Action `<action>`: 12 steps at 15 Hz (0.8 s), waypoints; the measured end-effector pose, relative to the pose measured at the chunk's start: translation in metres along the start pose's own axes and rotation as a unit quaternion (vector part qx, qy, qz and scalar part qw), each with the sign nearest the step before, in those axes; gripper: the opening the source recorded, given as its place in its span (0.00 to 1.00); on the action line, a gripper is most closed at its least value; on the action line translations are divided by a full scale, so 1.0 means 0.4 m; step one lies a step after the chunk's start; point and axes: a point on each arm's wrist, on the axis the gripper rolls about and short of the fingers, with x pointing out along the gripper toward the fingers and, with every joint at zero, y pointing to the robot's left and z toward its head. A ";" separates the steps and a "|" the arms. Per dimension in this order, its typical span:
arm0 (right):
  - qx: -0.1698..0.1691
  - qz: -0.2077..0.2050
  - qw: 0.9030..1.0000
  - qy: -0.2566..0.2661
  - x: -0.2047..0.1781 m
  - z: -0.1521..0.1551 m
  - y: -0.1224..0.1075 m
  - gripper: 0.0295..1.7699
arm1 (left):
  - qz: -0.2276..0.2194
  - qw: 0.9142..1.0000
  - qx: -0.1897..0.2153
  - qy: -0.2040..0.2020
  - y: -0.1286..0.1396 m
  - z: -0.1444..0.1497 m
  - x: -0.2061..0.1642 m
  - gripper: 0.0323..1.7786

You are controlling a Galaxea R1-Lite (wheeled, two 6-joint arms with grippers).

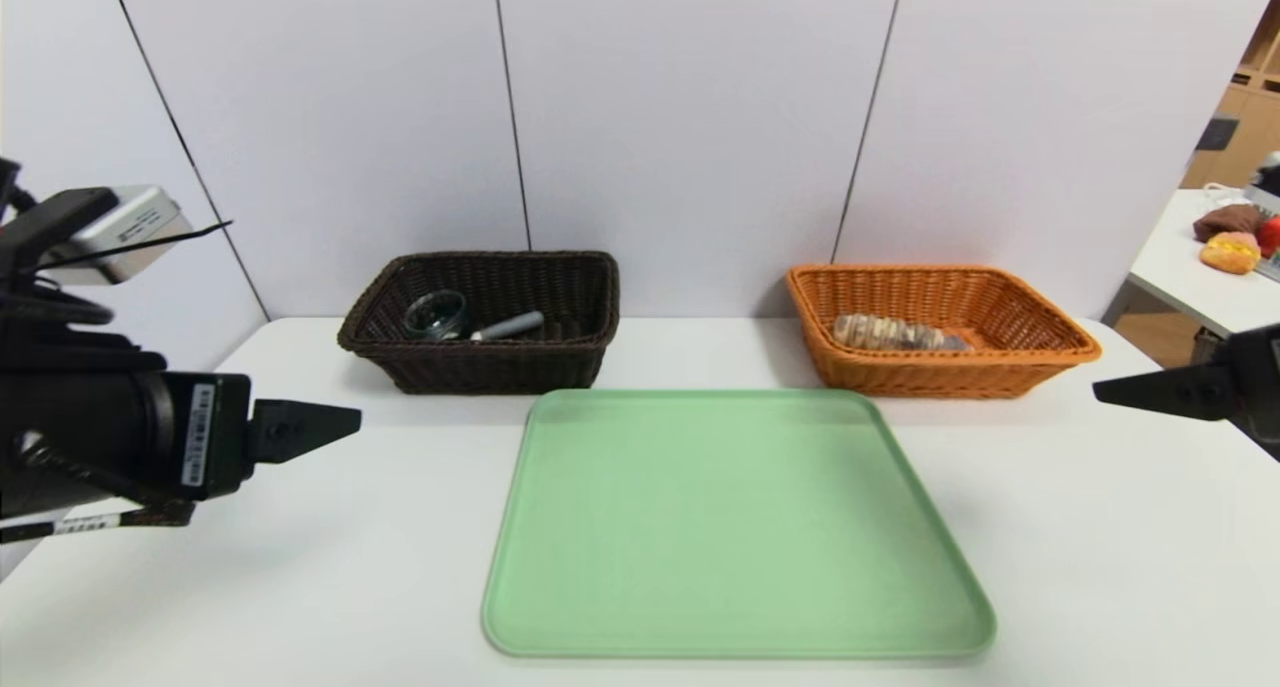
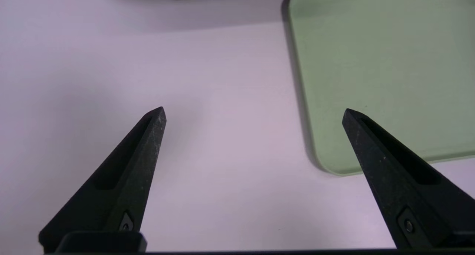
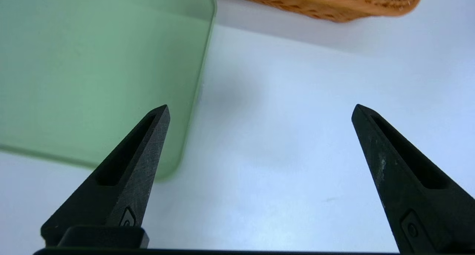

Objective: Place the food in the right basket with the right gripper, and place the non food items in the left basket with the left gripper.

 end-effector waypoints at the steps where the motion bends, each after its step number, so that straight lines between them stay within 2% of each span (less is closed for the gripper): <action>1: 0.002 -0.003 1.000 -0.010 -0.036 -0.035 0.004 0.96 | 0.008 1.000 -0.001 -0.004 0.013 -0.024 -0.019 0.95; 6: 0.006 -0.022 0.998 -0.055 -0.154 -0.186 0.025 0.96 | 0.039 0.999 0.000 -0.020 0.068 -0.141 -0.088 0.95; 12: 0.010 -0.042 0.994 -0.098 -0.214 -0.344 0.047 0.96 | 0.089 0.995 0.023 -0.027 0.131 -0.296 -0.135 0.95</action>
